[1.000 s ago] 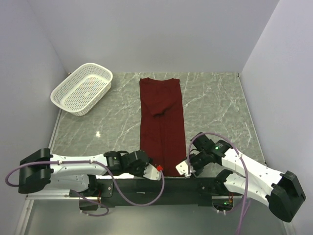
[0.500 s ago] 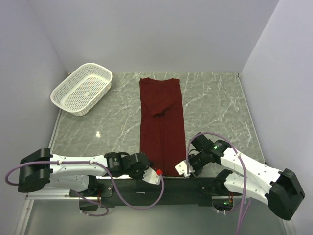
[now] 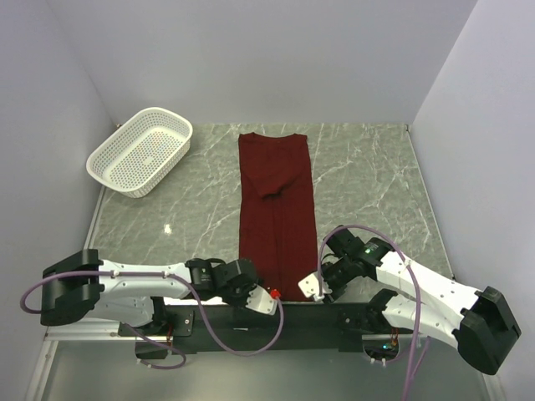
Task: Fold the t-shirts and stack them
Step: Fold the tshirt
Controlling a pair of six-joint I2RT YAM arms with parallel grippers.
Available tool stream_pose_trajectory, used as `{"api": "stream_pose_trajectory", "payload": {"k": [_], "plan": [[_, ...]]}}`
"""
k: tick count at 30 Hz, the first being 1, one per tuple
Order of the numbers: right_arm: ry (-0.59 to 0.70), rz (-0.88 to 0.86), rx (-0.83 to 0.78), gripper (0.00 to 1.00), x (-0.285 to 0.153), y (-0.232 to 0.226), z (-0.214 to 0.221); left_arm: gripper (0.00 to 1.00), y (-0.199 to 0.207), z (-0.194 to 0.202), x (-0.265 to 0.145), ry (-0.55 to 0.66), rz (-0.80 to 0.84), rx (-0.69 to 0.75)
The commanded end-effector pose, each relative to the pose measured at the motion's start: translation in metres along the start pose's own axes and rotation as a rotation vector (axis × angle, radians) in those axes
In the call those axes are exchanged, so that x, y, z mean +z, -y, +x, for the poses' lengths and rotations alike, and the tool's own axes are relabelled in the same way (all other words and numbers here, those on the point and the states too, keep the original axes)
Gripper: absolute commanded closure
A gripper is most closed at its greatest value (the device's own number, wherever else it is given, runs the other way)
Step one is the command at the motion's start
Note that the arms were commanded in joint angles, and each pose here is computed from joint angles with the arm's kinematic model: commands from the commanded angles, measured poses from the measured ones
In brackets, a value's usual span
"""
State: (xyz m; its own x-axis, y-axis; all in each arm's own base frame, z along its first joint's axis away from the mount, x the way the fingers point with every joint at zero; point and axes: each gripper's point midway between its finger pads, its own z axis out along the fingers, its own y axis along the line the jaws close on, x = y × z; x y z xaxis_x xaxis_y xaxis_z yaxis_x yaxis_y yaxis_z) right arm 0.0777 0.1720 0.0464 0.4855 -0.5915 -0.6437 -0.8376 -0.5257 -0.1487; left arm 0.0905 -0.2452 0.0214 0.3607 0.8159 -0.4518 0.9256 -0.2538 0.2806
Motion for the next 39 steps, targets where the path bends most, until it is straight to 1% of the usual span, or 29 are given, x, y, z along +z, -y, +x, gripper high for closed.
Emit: {"api": "stream_pose_trajectory", "payload": {"k": [1, 2, 3, 6, 7, 8, 10, 21, 27, 32, 38, 39], "plan": [[0.018, 0.026, -0.025, 0.46, -0.003, 0.007, -0.008, 0.54, 0.000, 0.010, 0.006, -0.021, 0.001, 0.005], [0.018, 0.024, -0.025, 0.46, -0.003, 0.007, -0.008, 0.56, 0.000, 0.012, 0.006, -0.025, -0.003, 0.002], [0.017, 0.021, -0.026, 0.46, -0.002, 0.005, -0.007, 0.60, -0.001, 0.011, 0.005, -0.025, -0.004, 0.002], [0.013, 0.009, -0.024, 0.46, 0.000, 0.003, -0.006, 0.66, 0.000, 0.012, 0.004, -0.027, 0.005, 0.002], [0.015, 0.009, -0.026, 0.46, 0.000, 0.003, -0.006, 0.75, 0.000, 0.012, 0.004, -0.028, 0.009, 0.000], [0.018, 0.005, -0.028, 0.46, 0.000, 0.002, -0.007, 0.79, 0.001, 0.012, 0.004, -0.026, 0.011, 0.003], [0.021, 0.003, -0.033, 0.46, 0.001, 0.002, -0.008, 0.99, 0.001, 0.010, 0.003, -0.023, 0.013, 0.002], [0.018, -0.006, -0.027, 0.46, 0.013, 0.003, -0.010, 0.99, -0.005, -0.009, -0.014, 0.036, 0.011, -0.005], [-0.045, -0.063, -0.040, 0.47, 0.024, -0.007, 0.000, 0.99, -0.006, -0.013, -0.015, 0.050, 0.014, 0.000], [-0.112, -0.077, -0.055, 0.48, 0.031, -0.011, 0.013, 0.99, -0.005, -0.016, -0.011, 0.051, 0.030, 0.012], [-0.135, -0.076, -0.022, 0.53, 0.038, -0.007, 0.016, 0.99, -0.004, -0.018, -0.010, 0.068, 0.029, 0.004], [-0.153, -0.072, -0.018, 0.55, 0.038, -0.006, 0.020, 0.99, -0.004, -0.018, -0.011, 0.070, 0.029, 0.003]]}}
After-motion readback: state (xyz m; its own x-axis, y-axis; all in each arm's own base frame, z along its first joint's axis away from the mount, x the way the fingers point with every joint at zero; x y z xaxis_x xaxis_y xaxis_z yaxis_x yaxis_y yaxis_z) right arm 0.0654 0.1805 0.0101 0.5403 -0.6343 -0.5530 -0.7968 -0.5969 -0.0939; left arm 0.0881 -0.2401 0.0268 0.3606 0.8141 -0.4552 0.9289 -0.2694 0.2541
